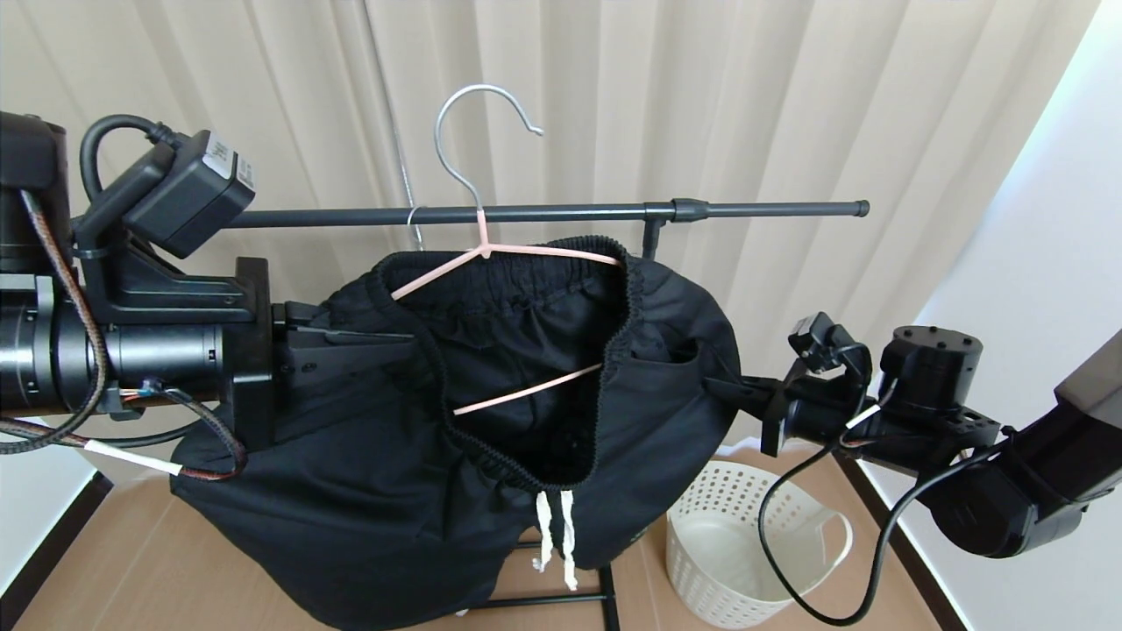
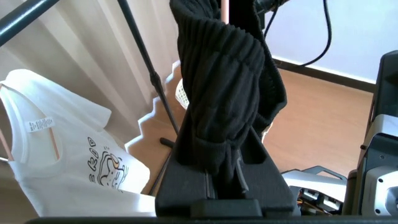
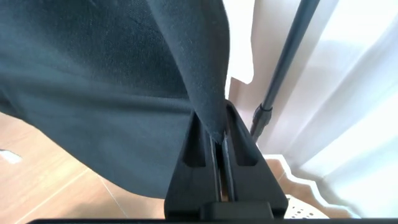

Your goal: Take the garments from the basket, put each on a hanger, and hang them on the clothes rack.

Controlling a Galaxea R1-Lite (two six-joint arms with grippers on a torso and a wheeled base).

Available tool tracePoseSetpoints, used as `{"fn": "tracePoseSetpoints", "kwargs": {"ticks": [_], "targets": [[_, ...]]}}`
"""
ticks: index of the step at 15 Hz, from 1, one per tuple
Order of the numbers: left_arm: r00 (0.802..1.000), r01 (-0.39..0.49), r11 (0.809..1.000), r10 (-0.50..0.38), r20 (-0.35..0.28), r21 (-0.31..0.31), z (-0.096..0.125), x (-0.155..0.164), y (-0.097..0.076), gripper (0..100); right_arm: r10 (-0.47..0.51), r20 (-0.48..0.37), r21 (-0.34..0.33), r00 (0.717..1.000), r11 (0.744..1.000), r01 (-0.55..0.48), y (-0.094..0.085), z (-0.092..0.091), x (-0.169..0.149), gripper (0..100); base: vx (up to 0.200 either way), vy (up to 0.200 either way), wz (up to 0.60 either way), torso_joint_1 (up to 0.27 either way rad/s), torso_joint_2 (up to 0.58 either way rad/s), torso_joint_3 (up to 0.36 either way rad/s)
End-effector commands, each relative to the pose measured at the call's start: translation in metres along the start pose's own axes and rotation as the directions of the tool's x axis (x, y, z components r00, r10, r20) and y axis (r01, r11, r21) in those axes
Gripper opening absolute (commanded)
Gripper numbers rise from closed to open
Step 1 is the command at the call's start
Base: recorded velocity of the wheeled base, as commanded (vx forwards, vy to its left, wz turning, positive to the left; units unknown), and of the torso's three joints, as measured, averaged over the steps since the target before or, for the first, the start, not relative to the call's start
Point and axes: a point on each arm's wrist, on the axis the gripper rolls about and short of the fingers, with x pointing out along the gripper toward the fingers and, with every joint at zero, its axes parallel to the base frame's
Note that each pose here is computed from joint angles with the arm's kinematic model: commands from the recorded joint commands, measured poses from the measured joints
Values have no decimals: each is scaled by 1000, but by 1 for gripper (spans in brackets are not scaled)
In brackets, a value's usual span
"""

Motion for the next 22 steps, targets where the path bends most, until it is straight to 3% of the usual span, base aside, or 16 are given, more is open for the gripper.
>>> {"fn": "tracePoseSetpoints", "kwargs": {"ticks": [1, 6, 17, 22], "targets": [[1000, -13, 1000, 13, -8, -15, -3, 0, 4, 0, 8, 15, -18, 1000, 1000, -7, 5, 7, -4, 100, 0, 0, 0, 0, 0, 0], [999, -34, 997, 34, -4, -68, -4, -3, 6, 0, 74, 88, -87, 993, 994, -66, 9, 9, -10, 100, 0, 0, 0, 0, 0, 0], [998, -65, 989, 62, -27, -130, -18, -6, 5, 0, 38, 137, -81, 990, 996, -28, 15, 31, -16, 100, 0, 0, 0, 0, 0, 0], [995, -86, 979, 76, -61, -182, -25, -4, 4, 0, -13, 176, -53, 984, 998, 23, 31, 51, -13, 100, 0, 0, 0, 0, 0, 0]]}}
